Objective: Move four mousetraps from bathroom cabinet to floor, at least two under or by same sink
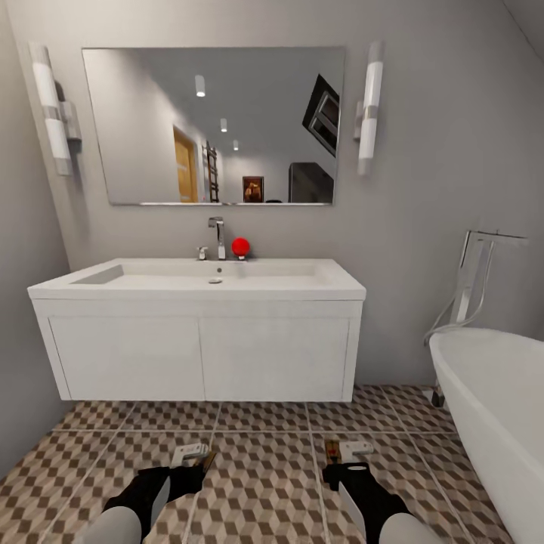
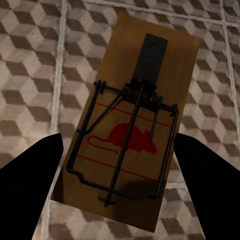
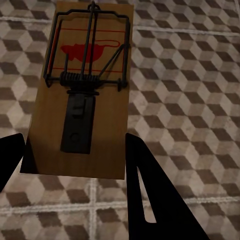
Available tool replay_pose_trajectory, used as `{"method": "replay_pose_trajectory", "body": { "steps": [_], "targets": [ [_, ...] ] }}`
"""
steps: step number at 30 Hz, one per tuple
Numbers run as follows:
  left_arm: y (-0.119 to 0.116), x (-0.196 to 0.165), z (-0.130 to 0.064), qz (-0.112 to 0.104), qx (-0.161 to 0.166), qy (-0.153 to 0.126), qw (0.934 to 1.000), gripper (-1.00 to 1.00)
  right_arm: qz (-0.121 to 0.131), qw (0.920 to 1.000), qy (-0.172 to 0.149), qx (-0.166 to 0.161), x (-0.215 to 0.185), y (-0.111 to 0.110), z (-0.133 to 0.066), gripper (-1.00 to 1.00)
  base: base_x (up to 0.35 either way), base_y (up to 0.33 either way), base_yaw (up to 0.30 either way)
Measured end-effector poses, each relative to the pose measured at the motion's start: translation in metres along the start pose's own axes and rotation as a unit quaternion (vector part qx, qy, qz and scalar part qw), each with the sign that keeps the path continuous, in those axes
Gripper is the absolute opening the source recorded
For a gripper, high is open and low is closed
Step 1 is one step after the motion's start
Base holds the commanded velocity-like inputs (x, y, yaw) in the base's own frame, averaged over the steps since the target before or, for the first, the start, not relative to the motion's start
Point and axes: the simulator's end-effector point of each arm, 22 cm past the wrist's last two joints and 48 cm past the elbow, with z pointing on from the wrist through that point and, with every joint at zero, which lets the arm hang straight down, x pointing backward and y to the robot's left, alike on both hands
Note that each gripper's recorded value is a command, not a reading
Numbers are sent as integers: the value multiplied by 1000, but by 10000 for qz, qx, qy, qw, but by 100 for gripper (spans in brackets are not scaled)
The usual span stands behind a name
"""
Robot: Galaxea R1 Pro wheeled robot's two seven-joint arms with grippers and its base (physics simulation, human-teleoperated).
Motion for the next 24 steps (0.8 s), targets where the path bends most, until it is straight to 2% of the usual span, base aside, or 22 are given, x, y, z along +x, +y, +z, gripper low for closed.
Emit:
{"method": "replay_pose_trajectory", "body": {
  "steps": [10,14,18,20,24],
  "targets": [
    [0,17,14,33,-10,9,10000,-100,15,10000,-32,8,18,-1,13,-100,0,0,0],
    [5,24,19,54,-54,64,9999,-100,49,9999,-140,-23,22,3,19,-100,0,0,0],
    [5,29,24,72,-67,110,9999,-100,32,10000,-29,-52,38,6,24,-100,0,0,0],
    [5,28,26,99,-75,52,9999,-100,32,10000,20,-54,44,6,27,-100,0,0,0],
    [-5,13,30,189,-71,-244,9995,-100,30,9999,108,-57,53,7,31,-100,0,0,0]
  ]
}}
